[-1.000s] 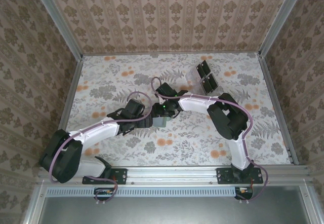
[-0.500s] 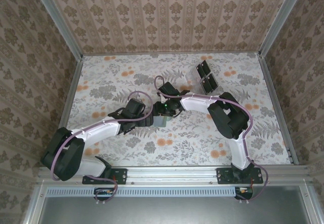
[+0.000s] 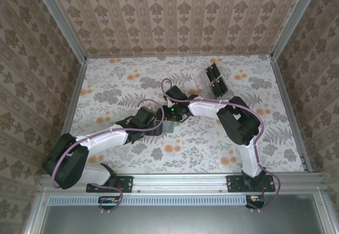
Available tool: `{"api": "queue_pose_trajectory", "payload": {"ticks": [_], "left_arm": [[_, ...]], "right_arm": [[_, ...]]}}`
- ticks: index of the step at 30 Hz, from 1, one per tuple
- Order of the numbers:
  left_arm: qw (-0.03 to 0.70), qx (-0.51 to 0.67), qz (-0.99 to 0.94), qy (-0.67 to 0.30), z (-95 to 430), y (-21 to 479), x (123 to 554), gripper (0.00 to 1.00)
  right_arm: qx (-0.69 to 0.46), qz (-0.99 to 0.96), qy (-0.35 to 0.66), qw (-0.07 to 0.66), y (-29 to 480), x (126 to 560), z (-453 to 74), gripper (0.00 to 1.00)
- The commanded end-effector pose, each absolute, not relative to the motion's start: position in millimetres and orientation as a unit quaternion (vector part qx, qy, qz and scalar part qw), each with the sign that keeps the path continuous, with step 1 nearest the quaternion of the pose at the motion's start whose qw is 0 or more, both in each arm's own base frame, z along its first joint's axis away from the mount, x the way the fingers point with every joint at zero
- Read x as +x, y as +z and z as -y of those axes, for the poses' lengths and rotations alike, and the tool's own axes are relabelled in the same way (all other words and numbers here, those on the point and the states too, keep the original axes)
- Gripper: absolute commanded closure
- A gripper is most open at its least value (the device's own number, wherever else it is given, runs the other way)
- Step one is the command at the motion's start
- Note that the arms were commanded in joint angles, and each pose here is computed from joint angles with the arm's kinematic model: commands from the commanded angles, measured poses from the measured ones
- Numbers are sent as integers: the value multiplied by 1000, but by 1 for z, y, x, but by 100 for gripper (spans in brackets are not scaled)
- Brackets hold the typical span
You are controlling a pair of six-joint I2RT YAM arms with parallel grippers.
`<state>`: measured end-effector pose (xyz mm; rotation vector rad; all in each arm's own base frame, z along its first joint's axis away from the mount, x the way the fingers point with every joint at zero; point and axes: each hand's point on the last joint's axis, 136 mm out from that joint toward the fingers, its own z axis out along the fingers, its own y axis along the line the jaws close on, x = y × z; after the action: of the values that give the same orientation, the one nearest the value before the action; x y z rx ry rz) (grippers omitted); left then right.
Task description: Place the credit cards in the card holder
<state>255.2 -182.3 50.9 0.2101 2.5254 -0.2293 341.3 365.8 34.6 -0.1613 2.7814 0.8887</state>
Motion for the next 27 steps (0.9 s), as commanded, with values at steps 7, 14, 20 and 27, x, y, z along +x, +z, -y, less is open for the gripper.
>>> {"api": "queue_pose_trajectory", "payload": {"ticks": [7, 14, 20, 27], "left_arm": [[325, 106, -933, -112, 187, 62, 254, 0], [328, 122, -929, -119, 197, 61, 261, 0], [323, 128, -932, -103, 197, 54, 264, 0], [306, 119, -943, -55, 181, 33, 264, 0]], "right_arm": [[-45, -951, 300, 57, 11, 322, -368, 45], [-41, -952, 299, 54, 8, 322, -368, 44], [-40, -951, 301, 54, 9, 323, -369, 44], [-41, -950, 306, 56, 16, 324, -371, 44]]}}
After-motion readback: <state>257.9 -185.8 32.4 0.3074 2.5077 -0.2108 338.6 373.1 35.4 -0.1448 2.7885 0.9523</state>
